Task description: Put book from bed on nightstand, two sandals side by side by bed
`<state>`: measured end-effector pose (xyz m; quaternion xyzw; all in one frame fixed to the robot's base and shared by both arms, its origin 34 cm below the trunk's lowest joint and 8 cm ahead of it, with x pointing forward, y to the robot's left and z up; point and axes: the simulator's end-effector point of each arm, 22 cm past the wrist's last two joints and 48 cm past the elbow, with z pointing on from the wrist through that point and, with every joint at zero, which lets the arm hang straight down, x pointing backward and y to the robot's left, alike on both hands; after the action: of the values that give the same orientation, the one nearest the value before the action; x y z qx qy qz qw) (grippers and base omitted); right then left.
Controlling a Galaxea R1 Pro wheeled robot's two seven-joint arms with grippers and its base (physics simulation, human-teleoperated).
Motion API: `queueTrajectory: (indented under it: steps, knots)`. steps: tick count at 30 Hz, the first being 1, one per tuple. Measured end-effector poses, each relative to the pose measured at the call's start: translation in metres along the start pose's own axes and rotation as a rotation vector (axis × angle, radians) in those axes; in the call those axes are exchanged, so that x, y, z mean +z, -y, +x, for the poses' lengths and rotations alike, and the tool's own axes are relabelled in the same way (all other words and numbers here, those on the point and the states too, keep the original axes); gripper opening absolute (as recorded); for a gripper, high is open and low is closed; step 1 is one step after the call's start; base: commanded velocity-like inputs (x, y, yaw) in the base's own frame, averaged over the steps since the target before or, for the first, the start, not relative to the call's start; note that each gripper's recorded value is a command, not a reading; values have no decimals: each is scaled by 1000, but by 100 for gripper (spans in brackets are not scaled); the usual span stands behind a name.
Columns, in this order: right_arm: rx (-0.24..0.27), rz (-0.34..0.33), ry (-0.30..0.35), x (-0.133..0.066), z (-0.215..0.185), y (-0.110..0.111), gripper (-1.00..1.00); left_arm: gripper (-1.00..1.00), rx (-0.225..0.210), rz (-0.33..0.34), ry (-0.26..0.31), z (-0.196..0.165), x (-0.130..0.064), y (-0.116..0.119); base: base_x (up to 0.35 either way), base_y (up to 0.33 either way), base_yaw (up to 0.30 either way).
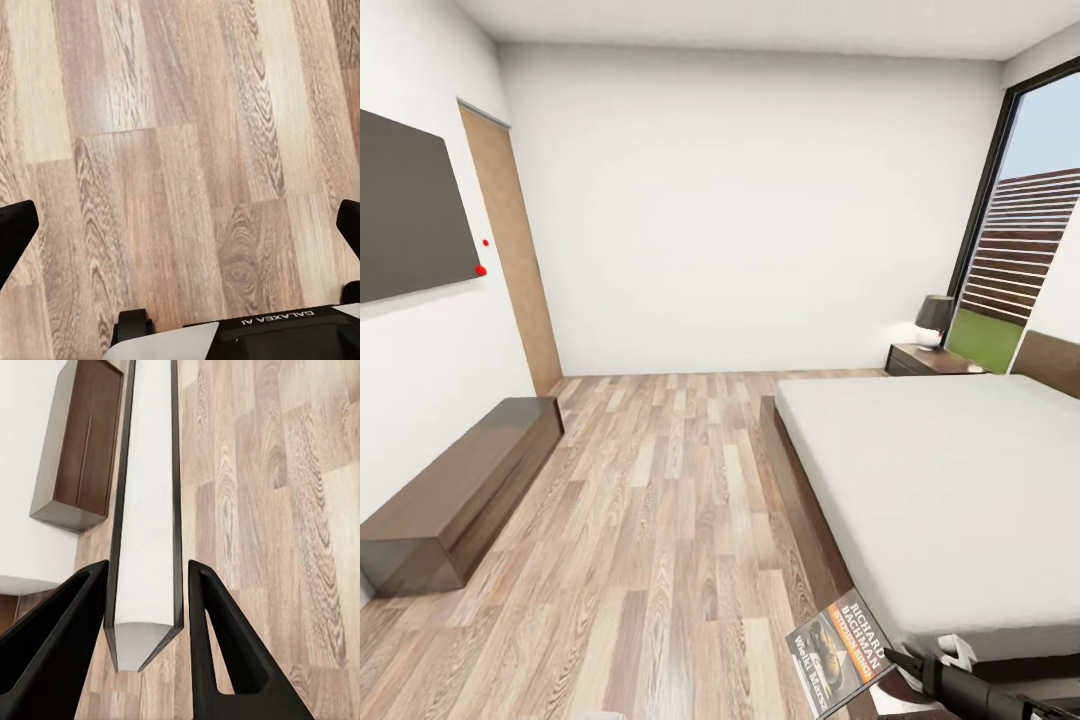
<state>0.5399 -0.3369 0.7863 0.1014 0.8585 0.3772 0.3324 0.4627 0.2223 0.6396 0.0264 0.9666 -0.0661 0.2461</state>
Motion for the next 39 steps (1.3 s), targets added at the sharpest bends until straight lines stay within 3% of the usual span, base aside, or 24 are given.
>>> queueTrajectory:
  steps: [39]
  knots:
    - [14, 7, -17, 4, 9, 5, -100, 100, -3, 1, -24, 11, 3, 0, 0, 0, -15]
